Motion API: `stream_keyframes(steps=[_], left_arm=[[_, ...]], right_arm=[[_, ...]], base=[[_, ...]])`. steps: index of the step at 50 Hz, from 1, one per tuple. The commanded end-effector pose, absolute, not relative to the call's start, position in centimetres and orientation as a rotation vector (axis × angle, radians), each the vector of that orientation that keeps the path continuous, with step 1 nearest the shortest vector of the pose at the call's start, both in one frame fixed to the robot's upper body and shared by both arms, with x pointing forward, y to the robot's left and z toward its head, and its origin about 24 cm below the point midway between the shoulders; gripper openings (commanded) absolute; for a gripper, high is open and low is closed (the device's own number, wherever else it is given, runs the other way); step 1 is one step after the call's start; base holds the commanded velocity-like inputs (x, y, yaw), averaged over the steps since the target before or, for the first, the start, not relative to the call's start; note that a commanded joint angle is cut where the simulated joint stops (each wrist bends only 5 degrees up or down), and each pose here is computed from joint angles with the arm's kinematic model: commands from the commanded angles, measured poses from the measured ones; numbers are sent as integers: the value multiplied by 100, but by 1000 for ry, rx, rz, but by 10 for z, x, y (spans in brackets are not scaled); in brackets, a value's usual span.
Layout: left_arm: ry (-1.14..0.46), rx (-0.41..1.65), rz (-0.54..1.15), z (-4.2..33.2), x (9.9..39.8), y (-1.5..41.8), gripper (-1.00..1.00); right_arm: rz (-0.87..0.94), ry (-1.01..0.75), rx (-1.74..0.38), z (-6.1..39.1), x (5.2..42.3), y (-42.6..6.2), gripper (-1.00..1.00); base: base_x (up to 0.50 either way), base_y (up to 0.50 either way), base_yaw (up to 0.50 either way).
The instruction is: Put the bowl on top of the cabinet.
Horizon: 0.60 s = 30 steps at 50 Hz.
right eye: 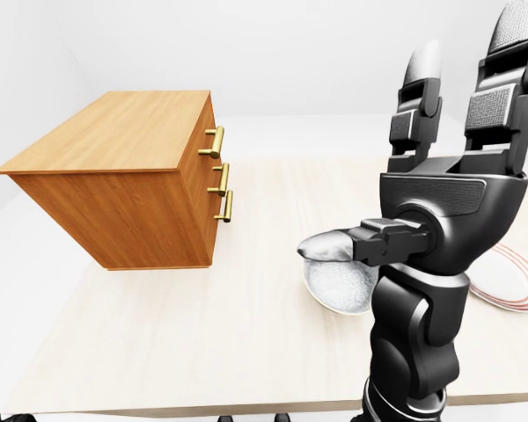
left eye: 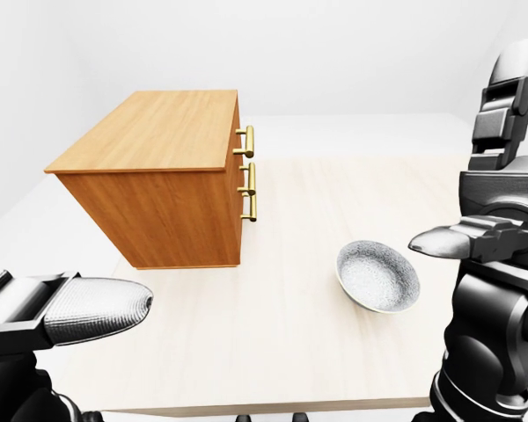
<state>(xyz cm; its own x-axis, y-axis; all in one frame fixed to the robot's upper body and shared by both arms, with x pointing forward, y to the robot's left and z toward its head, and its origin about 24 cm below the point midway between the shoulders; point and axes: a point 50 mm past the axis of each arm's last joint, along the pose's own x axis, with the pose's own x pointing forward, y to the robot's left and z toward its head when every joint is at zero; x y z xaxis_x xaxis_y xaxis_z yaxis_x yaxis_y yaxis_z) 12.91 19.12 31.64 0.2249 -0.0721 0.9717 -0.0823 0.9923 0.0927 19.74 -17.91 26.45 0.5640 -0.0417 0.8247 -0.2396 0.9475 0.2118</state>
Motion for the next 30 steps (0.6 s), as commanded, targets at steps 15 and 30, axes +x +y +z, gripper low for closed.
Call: stream_keyframes(steps=[15,30], left_arm=[[-1362,106,-18,320,128,189,98],[-1372,127,-18,317,131,184,98]], right_arm=[[192,-429,-590,190,270,-194,100],[107,-351,-969,262,275,-266,100]], base=[[0,0,0],[0,0,0]])
